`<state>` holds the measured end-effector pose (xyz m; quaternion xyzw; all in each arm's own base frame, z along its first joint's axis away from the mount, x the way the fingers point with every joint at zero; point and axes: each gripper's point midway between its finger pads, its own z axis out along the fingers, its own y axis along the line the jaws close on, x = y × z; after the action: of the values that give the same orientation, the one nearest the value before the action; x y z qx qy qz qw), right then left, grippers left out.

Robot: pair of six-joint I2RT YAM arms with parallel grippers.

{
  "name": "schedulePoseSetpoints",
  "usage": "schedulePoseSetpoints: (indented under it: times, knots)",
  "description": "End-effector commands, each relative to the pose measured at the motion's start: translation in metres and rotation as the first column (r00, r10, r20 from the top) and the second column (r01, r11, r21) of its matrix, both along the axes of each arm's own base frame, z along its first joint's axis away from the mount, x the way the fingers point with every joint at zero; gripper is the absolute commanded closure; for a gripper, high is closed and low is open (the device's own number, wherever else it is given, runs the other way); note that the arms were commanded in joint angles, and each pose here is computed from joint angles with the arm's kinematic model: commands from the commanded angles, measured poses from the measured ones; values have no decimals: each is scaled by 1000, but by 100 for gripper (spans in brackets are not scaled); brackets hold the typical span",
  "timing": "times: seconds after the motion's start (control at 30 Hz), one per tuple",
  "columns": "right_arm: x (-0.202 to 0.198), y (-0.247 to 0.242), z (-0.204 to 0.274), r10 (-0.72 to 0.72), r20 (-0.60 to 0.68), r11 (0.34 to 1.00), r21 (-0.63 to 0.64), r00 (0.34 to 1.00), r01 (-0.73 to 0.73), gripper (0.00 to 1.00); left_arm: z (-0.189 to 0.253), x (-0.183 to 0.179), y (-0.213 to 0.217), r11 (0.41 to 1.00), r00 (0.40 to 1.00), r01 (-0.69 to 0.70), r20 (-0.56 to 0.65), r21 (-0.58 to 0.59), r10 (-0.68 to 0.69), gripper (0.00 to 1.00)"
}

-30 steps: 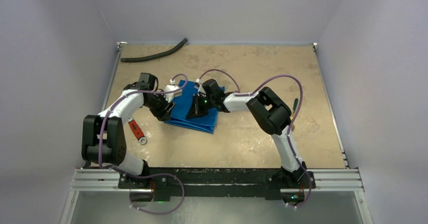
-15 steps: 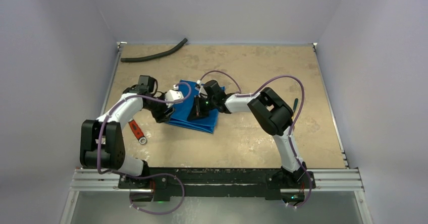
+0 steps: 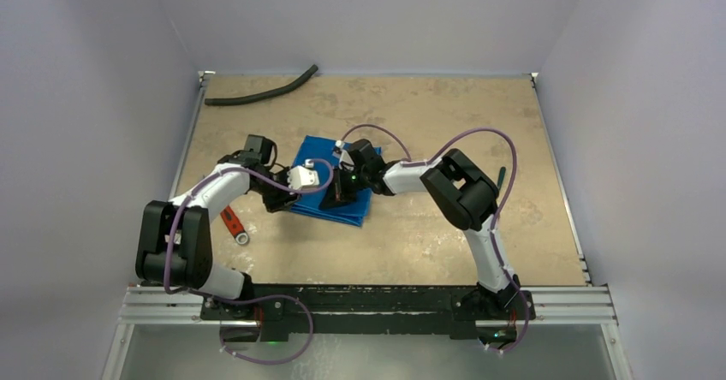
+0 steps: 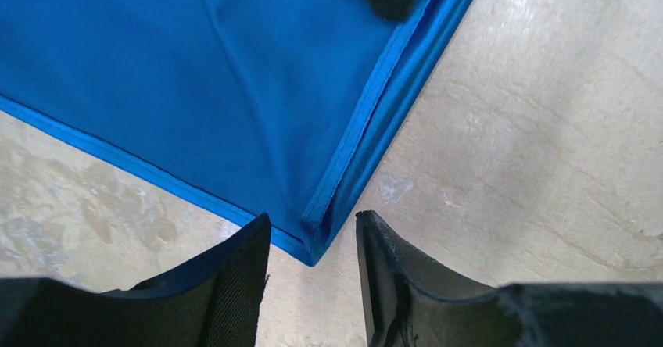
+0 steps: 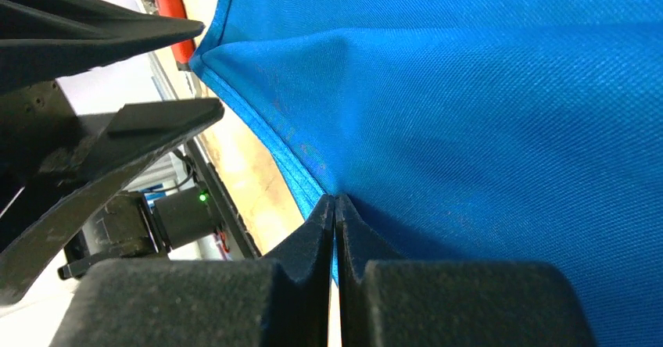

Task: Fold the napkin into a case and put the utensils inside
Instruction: Smooth out the upper triangle-folded napkin at the center of the board.

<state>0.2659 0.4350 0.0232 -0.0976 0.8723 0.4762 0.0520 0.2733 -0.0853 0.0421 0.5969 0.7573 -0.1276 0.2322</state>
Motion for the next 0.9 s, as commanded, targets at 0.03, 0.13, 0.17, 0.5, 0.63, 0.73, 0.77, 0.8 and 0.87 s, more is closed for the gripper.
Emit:
schedulePoseSetpoints:
  times: [0.03,0.13,0.17,0.5,0.63,0.73,0.77,0.8,0.87]
  knots:
    - [-8,1,23,22,6,999,44,1000,-22,95,-18,-3,11,996,999,47,5,73,-47,61]
    - [-11,-1,23,22,-7,998,51,1000,-21,96,-23,-9,12,996,999,54,-4,77,-54,65]
    - [-11,-1,23,23,-12,998,56,1000,-22,96,-24,-10,13,996,999,53,-8,77,-53,65]
    - [-10,2,53,55,-8,989,138,998,-53,91,-25,-3,17,996,999,11,51,90,-16,80]
    - [5,11,66,26,38,989,144,999,-31,91,-18,-5,13,998,998,10,60,66,-14,82]
    - [16,23,73,8,36,985,170,999,-14,91,-19,-9,12,998,999,8,45,60,-11,81]
    - [18,27,75,7,32,984,180,999,-13,90,-19,-10,12,998,999,6,39,59,-8,80]
    - [19,32,75,11,26,982,189,1000,-16,91,-19,-11,12,998,999,6,36,58,-8,77]
    - [20,43,75,21,20,979,201,1000,-25,91,-19,-12,12,998,999,3,33,55,-4,74]
